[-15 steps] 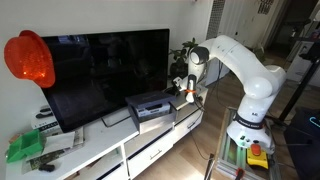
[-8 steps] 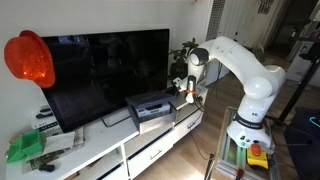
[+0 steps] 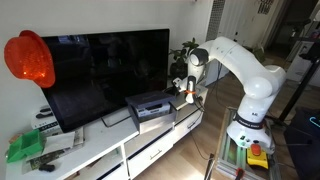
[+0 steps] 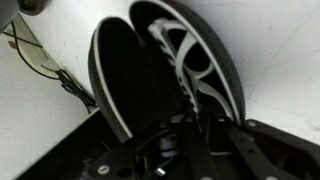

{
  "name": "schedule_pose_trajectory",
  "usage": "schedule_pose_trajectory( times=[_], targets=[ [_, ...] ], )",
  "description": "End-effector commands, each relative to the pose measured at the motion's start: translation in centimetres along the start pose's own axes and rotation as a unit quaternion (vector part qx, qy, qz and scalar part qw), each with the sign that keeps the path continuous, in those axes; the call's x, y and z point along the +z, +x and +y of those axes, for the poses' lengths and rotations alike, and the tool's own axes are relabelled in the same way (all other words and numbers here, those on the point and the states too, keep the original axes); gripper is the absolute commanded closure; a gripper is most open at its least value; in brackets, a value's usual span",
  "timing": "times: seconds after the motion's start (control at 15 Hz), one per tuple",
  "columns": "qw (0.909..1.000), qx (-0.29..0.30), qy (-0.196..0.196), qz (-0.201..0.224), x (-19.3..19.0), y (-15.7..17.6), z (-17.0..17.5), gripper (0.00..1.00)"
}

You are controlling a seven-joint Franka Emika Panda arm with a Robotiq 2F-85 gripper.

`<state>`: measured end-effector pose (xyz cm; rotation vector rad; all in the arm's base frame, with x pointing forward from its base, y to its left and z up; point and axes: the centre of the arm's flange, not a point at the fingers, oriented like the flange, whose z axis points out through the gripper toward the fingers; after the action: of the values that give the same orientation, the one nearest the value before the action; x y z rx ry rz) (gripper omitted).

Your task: Remove the white glasses from the pouch and put it on the cabinet

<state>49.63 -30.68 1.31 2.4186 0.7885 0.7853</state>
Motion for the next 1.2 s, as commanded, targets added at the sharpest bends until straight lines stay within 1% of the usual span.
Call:
schedule_pose_trajectory(
  times=[0.0, 0.13, 0.27, 0.47, 0.87, 1.13],
  targets=[
    [1.0000, 0.000, -0.006, 0.005, 1.0, -0.3, -0.5, 1.00],
    [1.0000, 0.000, -0.006, 0.006, 1.1, -0.3, -0.4, 0.99],
    [1.0000, 0.001, -0.006, 0.006, 1.1, -0.3, -0.5, 0.95],
    [1.0000, 0.002, -0.006, 0.005, 1.1, -0.3, -0.5, 1.00],
    [0.9998, 0.006, -0.014, 0.012, 0.2, 0.4, 0.2, 1.00],
    [0.9994, 0.012, -0.019, 0.028, -1.1, 1.4, 0.6, 1.00]
  ],
)
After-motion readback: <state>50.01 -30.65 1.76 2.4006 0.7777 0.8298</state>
